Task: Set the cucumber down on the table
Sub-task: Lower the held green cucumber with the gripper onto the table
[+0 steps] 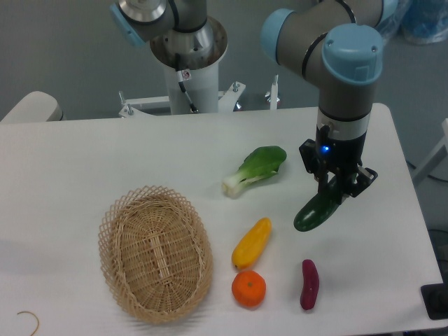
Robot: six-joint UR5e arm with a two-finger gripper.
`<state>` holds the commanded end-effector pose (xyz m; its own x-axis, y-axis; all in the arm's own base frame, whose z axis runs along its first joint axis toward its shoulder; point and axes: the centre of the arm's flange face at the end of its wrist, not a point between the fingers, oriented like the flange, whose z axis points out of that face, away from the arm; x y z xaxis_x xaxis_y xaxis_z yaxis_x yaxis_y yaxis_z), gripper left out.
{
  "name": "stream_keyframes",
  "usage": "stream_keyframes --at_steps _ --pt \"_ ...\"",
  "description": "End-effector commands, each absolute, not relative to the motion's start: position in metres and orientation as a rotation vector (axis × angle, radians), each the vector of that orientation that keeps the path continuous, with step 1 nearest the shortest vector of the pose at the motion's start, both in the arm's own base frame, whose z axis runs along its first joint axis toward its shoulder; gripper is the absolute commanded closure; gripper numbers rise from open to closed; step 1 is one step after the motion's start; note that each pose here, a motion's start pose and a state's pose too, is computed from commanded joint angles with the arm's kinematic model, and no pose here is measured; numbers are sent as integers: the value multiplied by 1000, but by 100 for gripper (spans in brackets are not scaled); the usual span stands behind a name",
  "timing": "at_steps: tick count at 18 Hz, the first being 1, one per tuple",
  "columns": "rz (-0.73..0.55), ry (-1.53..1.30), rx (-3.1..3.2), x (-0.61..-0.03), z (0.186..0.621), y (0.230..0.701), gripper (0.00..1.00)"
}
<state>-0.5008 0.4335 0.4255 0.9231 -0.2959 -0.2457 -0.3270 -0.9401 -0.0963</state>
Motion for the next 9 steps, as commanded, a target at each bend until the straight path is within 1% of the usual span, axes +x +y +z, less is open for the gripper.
stream_keyframes --at_steps 9 --pt "353 462 -2949 -508 427 427 77"
